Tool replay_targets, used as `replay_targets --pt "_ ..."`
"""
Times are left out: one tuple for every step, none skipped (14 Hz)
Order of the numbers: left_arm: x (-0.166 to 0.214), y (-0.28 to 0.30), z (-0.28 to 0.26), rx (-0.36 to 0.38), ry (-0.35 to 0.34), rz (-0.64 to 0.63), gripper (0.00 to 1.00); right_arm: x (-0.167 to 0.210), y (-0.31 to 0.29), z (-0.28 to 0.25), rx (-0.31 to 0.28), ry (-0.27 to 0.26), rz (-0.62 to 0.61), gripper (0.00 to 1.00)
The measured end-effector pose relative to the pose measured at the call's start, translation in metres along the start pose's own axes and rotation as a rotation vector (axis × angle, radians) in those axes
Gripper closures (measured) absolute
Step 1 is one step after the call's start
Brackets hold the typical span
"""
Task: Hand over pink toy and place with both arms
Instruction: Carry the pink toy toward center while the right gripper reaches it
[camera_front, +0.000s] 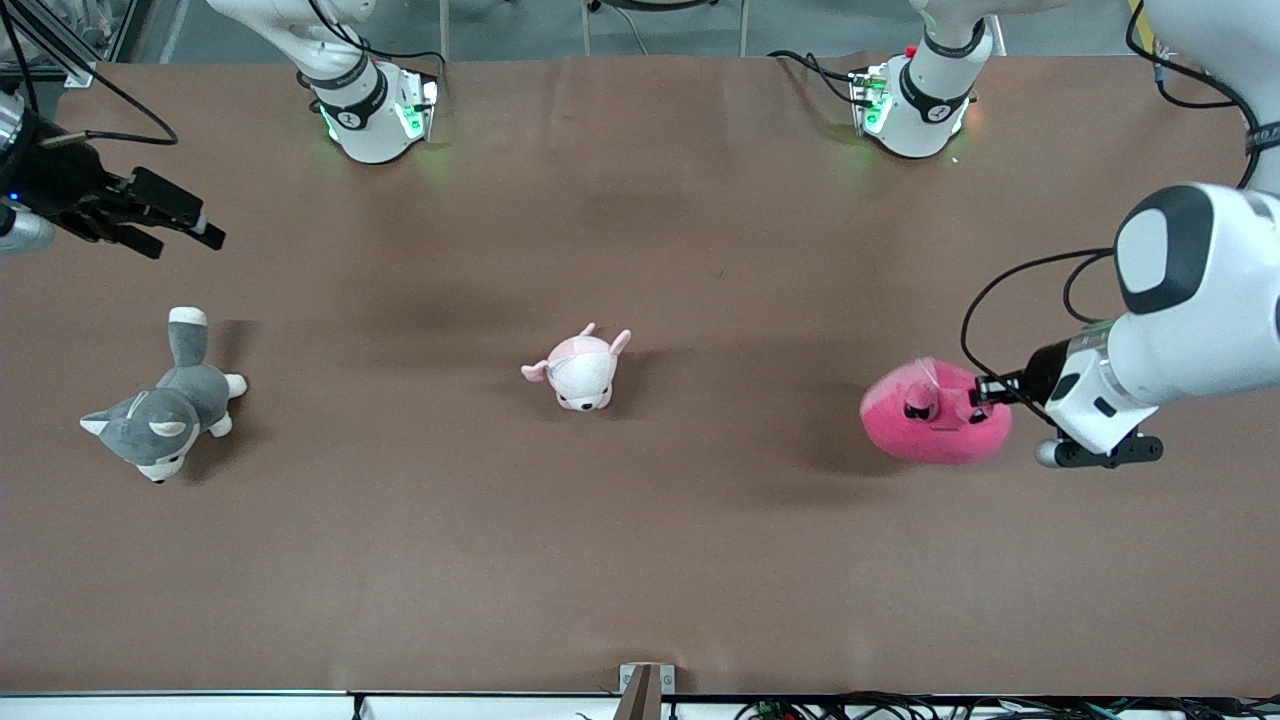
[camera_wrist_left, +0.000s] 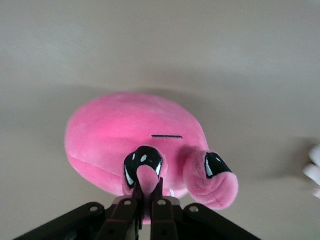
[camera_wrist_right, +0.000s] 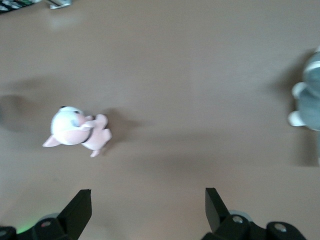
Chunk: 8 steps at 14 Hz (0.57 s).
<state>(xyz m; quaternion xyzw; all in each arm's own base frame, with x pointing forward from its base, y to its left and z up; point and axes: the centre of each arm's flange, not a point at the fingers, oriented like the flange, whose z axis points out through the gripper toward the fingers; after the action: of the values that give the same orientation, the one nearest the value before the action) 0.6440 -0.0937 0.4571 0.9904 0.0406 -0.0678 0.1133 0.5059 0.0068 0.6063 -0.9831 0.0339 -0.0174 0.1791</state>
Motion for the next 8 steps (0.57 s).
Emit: replay_targets --pt "-0.009 0.014 -0.009 -0.029 -0.009 -0.015 0.92 0.001 -0.007 0.003 0.042 -0.006 0.000 0.00" --pt "-0.020 0.034 -0.017 -0.052 -0.012 -0.033 0.92 0.002 -0.014 0.008 0.078 -0.014 -0.003 0.02" --pt "-0.031 0.058 -0.025 -0.069 -0.008 -0.052 0.92 0.003 -0.022 0.012 0.107 -0.023 -0.011 0.02" --pt "-0.043 0.085 -0.033 -0.085 -0.004 -0.077 0.92 0.003 -0.033 0.017 0.133 -0.033 -0.022 0.07" --pt "-0.056 0.113 -0.039 -0.101 -0.005 -0.098 0.92 0.002 -0.044 0.021 0.156 -0.042 -0.037 0.07" --pt "-0.070 0.140 -0.046 -0.121 -0.010 -0.110 0.92 0.001 -0.057 0.025 0.177 -0.049 -0.053 0.16" --pt "-0.083 0.165 -0.052 -0.147 -0.019 -0.117 0.92 0.000 -0.070 0.028 0.195 -0.052 -0.066 0.26" --pt "-0.095 0.186 -0.056 -0.173 -0.032 -0.124 0.92 -0.002 -0.082 0.028 0.209 -0.052 -0.078 0.27"
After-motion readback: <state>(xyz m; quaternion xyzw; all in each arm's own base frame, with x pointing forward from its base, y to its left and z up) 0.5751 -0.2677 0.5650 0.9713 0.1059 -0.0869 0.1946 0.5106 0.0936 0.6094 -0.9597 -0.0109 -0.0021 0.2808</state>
